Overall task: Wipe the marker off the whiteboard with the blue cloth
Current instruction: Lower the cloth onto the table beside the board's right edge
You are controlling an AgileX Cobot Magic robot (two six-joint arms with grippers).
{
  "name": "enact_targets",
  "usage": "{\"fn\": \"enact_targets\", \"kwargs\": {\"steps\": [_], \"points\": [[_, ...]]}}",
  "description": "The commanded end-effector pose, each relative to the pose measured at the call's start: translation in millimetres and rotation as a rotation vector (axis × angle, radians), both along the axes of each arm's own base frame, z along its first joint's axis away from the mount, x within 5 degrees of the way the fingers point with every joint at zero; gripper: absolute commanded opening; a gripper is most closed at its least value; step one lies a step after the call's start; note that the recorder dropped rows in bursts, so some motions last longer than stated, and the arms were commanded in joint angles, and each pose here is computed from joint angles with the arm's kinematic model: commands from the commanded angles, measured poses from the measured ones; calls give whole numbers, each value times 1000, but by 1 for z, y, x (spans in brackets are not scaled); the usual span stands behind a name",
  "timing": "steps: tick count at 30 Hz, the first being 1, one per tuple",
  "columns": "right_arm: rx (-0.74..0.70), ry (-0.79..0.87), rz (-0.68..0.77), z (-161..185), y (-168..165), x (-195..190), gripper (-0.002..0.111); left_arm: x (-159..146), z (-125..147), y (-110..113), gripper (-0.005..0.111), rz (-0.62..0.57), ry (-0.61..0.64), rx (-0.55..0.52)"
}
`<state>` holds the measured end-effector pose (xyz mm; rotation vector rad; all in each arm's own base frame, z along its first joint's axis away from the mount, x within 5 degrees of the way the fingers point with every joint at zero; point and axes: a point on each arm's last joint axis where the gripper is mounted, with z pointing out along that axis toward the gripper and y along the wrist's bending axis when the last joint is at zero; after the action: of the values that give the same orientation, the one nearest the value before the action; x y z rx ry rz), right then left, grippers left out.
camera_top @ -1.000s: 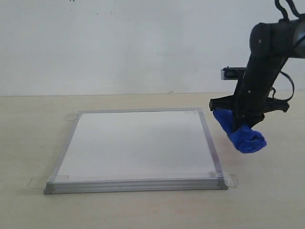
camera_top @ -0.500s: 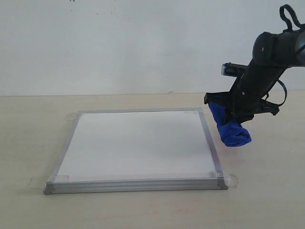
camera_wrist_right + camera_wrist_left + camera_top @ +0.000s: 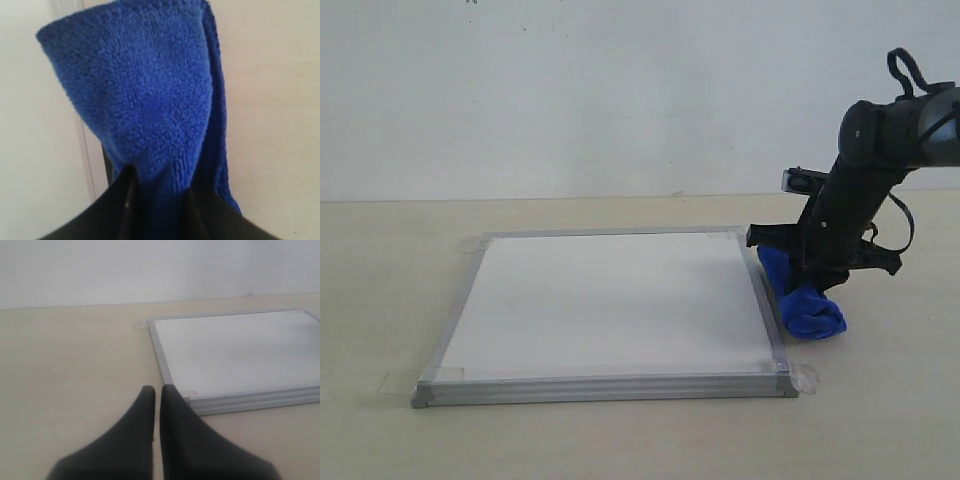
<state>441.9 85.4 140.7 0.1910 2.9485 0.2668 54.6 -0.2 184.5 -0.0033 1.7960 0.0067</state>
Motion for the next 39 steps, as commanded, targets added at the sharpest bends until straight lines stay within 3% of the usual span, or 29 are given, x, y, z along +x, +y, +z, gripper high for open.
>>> {"fn": "enact_targets", "kwargs": {"steps": [1, 12, 14, 21, 23, 25, 31, 39], "points": [[6, -17, -4, 6, -2, 1, 0, 0, 2, 0, 4, 2, -17, 3], [8, -4, -14, 1, -2, 1, 2, 0, 2, 0, 4, 2, -17, 3], [7, -9, -14, 1, -2, 1, 10, 0, 2, 0, 4, 2, -17, 3], [4, -13, -13, 1, -2, 2, 60, 0, 2, 0, 4, 2, -17, 3], [6, -23, -13, 5, -2, 1, 53, 0, 2, 0, 4, 2, -17, 3], [2, -52, 1, 21, -2, 2, 36, 0, 2, 0, 4, 2, -17, 3], [-16, -119, 30, 54, -4, 0, 2, 0, 2, 0, 4, 2, -17, 3], [-28, -107, 37, 54, -5, -1, 0, 0, 2, 0, 4, 2, -17, 3]]}}
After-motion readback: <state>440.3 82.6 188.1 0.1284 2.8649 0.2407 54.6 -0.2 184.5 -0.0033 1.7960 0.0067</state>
